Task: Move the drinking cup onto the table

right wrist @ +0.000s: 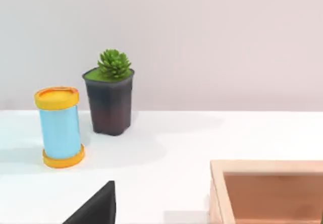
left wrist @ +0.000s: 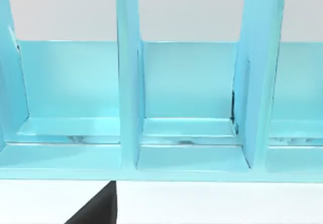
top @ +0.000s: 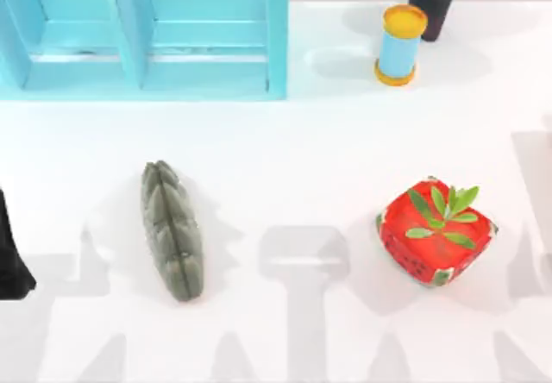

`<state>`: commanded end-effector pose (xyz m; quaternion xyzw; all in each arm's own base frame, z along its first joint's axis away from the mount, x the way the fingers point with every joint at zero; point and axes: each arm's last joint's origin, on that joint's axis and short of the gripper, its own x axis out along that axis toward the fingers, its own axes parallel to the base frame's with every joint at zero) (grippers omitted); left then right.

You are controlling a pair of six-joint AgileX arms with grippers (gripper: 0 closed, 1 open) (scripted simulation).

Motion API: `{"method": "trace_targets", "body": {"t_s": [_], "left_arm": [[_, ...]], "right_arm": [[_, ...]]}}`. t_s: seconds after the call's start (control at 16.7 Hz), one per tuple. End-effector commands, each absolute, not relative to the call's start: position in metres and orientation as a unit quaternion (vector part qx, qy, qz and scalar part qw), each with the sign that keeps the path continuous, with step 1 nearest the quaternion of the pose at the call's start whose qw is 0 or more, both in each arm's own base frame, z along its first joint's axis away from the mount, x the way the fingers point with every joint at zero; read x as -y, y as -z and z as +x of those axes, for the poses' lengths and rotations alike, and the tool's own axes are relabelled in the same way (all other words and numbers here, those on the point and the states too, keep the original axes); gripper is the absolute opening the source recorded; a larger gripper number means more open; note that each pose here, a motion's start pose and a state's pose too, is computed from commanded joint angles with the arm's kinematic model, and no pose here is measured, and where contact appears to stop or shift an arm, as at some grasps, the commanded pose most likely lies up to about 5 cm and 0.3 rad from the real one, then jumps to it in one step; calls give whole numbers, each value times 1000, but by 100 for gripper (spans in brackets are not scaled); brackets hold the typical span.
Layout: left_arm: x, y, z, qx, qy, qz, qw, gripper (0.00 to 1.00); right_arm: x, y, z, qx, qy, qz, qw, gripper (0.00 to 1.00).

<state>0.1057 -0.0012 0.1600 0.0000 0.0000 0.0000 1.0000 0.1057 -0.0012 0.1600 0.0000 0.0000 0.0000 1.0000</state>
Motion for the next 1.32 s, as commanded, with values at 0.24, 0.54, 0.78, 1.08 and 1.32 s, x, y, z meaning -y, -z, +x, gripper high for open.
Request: {"method": "trace_targets", "body": {"t_s": [0.24,0.54,0.78,1.08,1.32], "left_arm": [[1,-160,106,0,0,0,1000,100],[1,-160,106,0,0,0,1000,100],[1,-160,106,0,0,0,1000,100],[1,-160,106,0,0,0,1000,100],[1,-160,106,0,0,0,1000,100]], "right_arm": [[4,-166,106,-16,12,-11,1000,100],[20,-207,112,-152,72,-68,983,100],[47,-235,140,-366,96,-89,921,100],[104,-242,184,-606,60,-45,792,100],[147,-245,203,-686,21,-9,727,100]]}}
